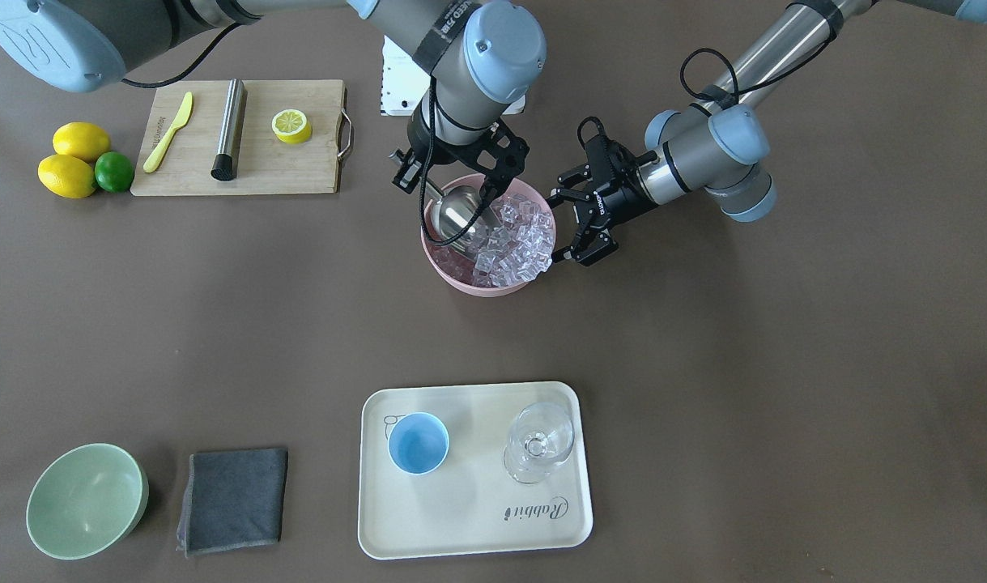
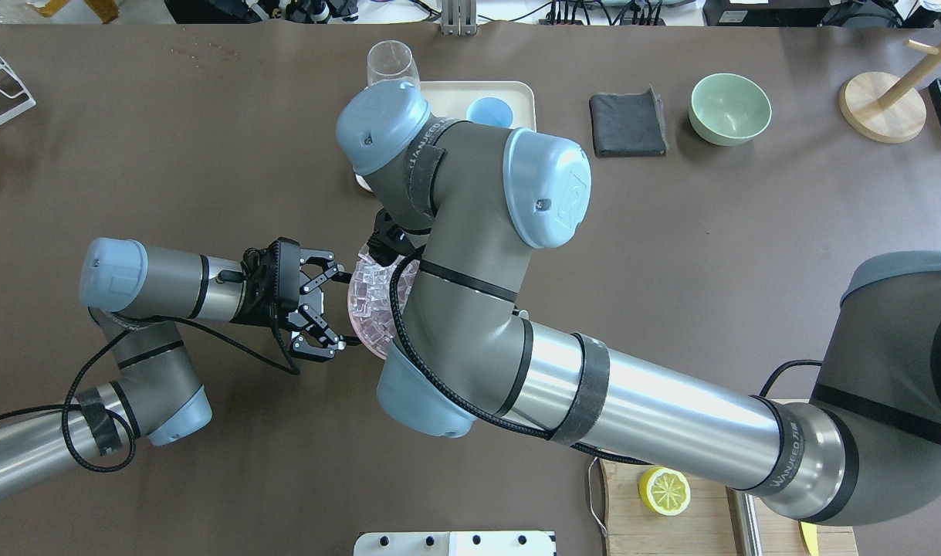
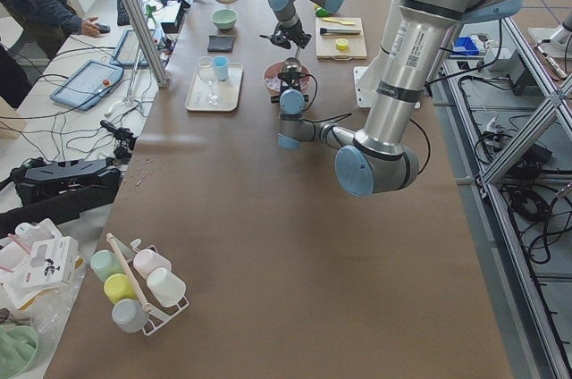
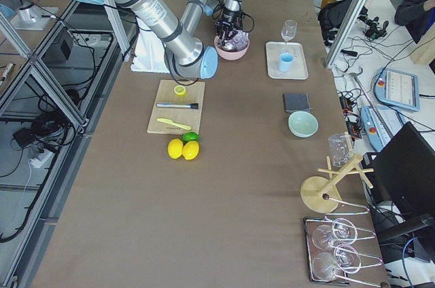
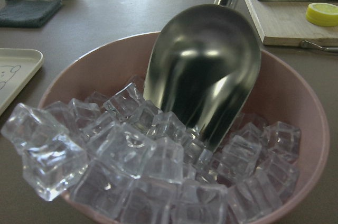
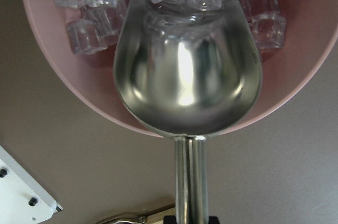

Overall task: Put ice in cup with scoop
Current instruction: 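Push the scoop through the ice with the right gripper to fill it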

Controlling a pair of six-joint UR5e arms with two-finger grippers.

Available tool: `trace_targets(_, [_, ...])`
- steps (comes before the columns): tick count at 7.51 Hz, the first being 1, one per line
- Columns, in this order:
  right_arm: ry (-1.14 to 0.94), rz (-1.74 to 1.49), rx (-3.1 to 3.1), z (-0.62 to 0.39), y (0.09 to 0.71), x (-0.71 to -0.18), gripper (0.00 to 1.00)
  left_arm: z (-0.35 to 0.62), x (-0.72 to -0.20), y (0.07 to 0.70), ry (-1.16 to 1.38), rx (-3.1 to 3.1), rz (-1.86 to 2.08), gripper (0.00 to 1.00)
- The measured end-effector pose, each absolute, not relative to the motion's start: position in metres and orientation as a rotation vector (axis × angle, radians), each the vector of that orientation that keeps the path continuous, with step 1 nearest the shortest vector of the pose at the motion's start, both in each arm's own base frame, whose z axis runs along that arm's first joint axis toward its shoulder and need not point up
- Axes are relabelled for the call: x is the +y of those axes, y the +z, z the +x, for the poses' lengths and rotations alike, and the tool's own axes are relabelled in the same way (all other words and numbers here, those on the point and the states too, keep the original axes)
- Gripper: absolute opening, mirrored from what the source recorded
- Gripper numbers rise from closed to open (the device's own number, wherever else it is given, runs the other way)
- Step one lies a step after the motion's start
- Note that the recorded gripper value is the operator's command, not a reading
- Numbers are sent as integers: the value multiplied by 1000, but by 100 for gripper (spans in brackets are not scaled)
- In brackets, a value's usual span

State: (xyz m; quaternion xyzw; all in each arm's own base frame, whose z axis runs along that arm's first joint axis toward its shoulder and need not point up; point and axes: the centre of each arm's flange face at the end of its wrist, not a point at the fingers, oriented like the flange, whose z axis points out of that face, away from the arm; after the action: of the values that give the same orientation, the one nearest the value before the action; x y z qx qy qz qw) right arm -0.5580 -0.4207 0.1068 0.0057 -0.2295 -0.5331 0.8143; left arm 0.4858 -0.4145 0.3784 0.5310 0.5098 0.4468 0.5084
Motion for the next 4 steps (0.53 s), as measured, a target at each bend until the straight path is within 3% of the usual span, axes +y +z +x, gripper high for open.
trace_targets(4, [-1203, 245, -452, -537, 129, -377, 0, 478, -420, 382, 1073, 1221, 1279, 98])
